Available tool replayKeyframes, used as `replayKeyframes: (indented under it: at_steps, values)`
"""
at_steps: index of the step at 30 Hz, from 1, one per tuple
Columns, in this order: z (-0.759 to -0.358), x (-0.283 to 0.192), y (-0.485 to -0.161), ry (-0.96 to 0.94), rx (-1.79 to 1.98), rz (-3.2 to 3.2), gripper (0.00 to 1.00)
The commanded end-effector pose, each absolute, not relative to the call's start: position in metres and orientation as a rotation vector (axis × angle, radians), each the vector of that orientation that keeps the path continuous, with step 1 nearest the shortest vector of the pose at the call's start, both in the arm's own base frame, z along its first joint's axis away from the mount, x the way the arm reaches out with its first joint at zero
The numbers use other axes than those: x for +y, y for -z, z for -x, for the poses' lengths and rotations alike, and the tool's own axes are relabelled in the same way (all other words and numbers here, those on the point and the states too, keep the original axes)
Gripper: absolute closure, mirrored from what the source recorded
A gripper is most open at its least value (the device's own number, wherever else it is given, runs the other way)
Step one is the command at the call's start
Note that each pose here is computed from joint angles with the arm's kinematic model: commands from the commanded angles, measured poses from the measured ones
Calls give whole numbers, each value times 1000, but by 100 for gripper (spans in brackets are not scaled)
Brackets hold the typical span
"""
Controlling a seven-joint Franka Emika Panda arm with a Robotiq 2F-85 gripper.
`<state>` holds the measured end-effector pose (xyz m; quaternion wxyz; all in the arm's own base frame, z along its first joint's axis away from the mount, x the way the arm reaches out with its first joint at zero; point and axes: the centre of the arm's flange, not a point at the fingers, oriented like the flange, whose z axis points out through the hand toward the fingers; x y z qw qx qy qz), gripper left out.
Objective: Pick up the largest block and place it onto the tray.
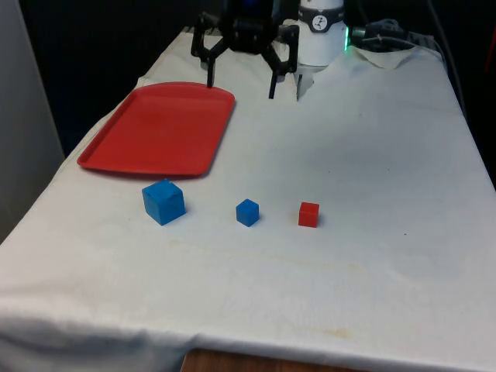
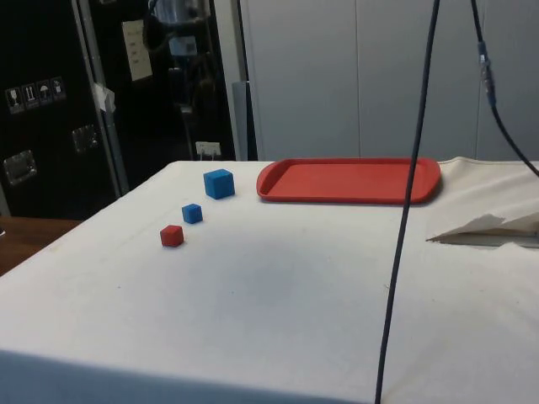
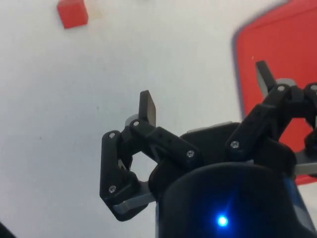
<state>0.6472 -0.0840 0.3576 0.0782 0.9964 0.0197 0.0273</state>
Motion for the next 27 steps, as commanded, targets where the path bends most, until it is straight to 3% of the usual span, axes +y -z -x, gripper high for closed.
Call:
replayKeyframes:
  at_steps: [1, 27]
  values:
    - [-650, -87, -355, -94, 65, -2988, 0]
    - [-669, -130, -285, -186, -60, -2961, 0]
